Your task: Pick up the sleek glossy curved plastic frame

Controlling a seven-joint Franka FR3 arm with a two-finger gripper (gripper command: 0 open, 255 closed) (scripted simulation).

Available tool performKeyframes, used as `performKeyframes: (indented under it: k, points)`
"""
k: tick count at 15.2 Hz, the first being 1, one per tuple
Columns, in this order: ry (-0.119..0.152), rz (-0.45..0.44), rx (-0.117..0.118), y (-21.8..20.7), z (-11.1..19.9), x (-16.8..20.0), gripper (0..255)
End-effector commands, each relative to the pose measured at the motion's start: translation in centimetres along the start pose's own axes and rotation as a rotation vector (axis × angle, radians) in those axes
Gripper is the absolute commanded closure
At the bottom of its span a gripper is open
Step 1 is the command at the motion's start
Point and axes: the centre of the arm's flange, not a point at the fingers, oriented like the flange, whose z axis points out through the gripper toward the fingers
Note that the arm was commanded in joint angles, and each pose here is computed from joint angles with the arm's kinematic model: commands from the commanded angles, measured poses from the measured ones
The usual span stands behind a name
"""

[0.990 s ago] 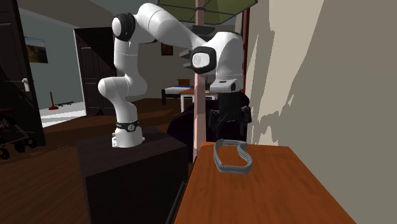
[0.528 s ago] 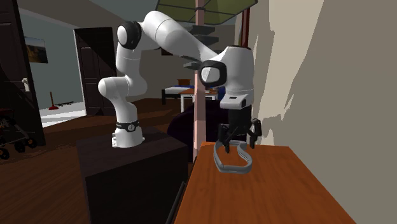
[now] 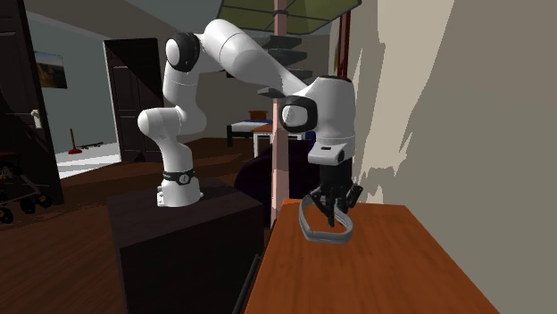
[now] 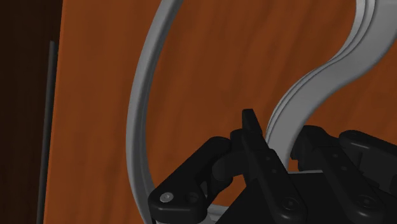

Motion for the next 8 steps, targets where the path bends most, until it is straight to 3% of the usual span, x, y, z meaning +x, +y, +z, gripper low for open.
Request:
performKeyframes:
  k: [1, 8]
  points:
    - [-0.001, -0.001, 0.0, -0.05, 0.1, -0.07, 255]
    - [-0.001, -0.001, 0.0, -0.12, -0.41, -0.04, 255]
